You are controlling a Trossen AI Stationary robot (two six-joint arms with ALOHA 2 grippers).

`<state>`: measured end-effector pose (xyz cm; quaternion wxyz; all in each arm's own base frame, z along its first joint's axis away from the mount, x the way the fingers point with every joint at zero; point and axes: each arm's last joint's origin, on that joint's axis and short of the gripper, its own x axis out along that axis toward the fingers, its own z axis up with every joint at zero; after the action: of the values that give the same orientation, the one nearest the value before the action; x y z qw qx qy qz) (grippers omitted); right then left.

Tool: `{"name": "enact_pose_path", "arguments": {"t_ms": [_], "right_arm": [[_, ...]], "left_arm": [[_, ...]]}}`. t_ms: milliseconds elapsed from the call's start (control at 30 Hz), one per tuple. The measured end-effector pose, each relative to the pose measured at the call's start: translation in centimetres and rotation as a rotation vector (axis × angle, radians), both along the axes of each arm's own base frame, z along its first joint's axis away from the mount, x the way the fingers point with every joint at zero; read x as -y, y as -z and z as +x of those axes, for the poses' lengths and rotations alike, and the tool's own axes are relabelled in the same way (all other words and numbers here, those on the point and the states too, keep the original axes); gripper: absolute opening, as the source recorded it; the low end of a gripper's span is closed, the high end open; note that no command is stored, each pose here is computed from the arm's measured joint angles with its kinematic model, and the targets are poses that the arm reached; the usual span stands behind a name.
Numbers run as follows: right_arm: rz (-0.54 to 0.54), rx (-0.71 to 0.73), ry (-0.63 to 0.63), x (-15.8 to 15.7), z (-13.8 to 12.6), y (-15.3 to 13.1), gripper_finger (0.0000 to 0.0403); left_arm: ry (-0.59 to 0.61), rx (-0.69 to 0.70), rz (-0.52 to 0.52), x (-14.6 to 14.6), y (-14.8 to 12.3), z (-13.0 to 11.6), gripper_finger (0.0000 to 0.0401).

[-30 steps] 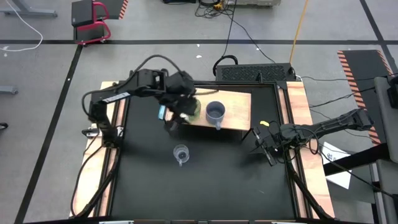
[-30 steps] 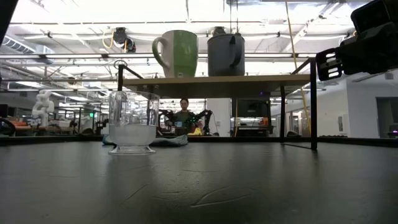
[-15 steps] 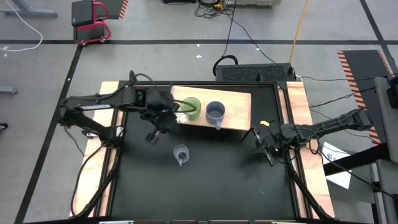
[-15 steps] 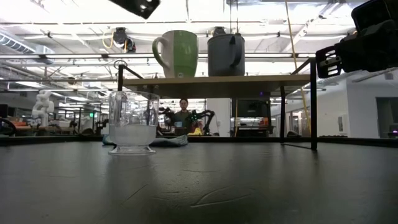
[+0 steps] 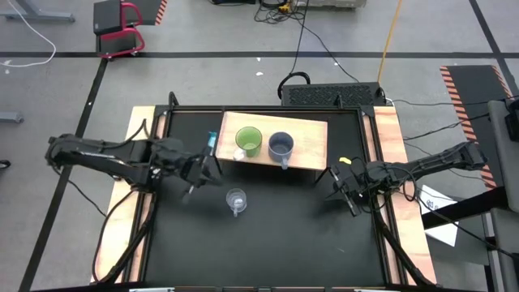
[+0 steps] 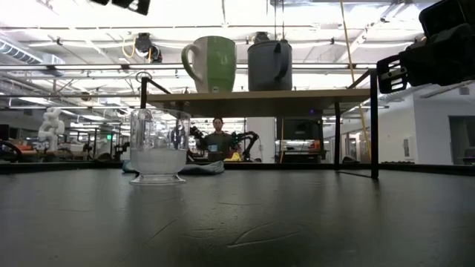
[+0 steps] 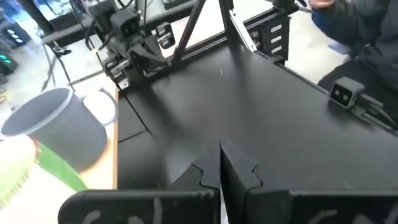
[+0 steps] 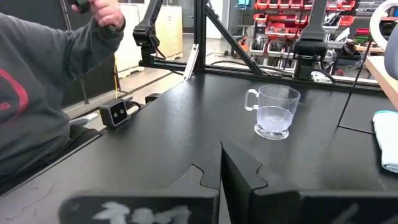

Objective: Stack small to large cups/mugs on shelf
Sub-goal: Put the transparent cup on the shelf

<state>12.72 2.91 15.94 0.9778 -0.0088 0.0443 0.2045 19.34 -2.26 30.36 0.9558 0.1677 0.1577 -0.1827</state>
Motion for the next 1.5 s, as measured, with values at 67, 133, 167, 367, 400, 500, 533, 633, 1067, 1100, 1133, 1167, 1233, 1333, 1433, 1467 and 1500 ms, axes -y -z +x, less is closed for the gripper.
{"name": "enact_pose_path", "arguments": {"t_ms": [67,133,167,367,400,500,533,633,1067,1100,1133,1167,1233,1333,1433,1467,1500], "right_arm": [[0.000,0.000,0.000,0.0,0.0,0.0,0.0000],[0.000,-0.001,0.000,0.0,0.0,0.0,0.0000],[-0.001,-0.002,0.000,0.0,0.0,0.0,0.0000],[-0.007,-0.011,-0.001,0.0,0.0,0.1,0.0000],[-0.007,-0.011,-0.001,0.0,0.0,0.1,0.0000],[-0.007,-0.012,-0.001,0.0,0.0,0.2,0.0000],[-0.007,-0.015,-0.001,0.0,0.0,0.2,0.0000],[-0.008,-0.016,0.000,0.0,0.0,0.2,0.0000],[-0.029,-0.004,-0.001,0.0,0.0,0.2,0.0000],[-0.029,-0.004,-0.002,0.0,0.0,0.2,0.0000],[-0.029,-0.004,-0.001,0.0,0.0,0.2,0.0000],[-0.029,-0.004,-0.001,0.0,0.0,0.2,0.0000],[-0.029,-0.003,-0.001,0.0,0.0,0.2,0.0000],[-0.028,-0.003,-0.001,0.0,0.0,0.2,0.0000],[-0.029,-0.004,-0.001,0.0,0.0,0.2,0.0000],[-0.028,-0.003,-0.001,0.0,0.0,0.2,0.0000],[-0.029,-0.004,-0.001,0.0,0.0,0.2,0.0000]], "left_arm": [[-0.012,0.027,0.005,0.4,1.2,-0.7,0.0001],[-0.015,0.077,0.010,0.7,2.1,-1.4,0.0001],[-0.018,0.107,0.009,0.8,2.6,-1.6,0.0001],[-0.024,0.226,-0.008,1.0,6.6,-3.1,0.0000],[-0.043,0.242,-0.010,0.9,7.4,-3.4,0.0000],[-0.095,0.297,-0.013,0.6,9.3,-4.2,0.0000],[-0.099,0.322,-0.019,0.5,9.8,-4.5,0.0000],[-0.098,0.393,-0.045,0.4,11.1,-5.3,0.0000],[-0.116,0.361,-0.079,0.2,13.7,-6.2,0.0000],[-0.117,0.347,-0.078,0.2,13.9,-6.1,0.0000],[-0.117,0.334,-0.076,0.2,14.0,-6.2,0.0000],[-0.118,0.321,-0.077,0.2,14.1,-6.2,0.0000],[-0.114,0.307,-0.078,0.2,14.2,-6.2,0.0000],[-0.088,0.305,-0.072,0.3,14.3,-6.2,0.0000],[-0.057,0.297,-0.072,0.3,14.3,-6.2,0.0000],[-0.056,0.296,-0.073,0.3,14.4,-6.2,0.0001],[-0.056,0.295,-0.072,0.3,14.4,-6.2,0.0002]]}}
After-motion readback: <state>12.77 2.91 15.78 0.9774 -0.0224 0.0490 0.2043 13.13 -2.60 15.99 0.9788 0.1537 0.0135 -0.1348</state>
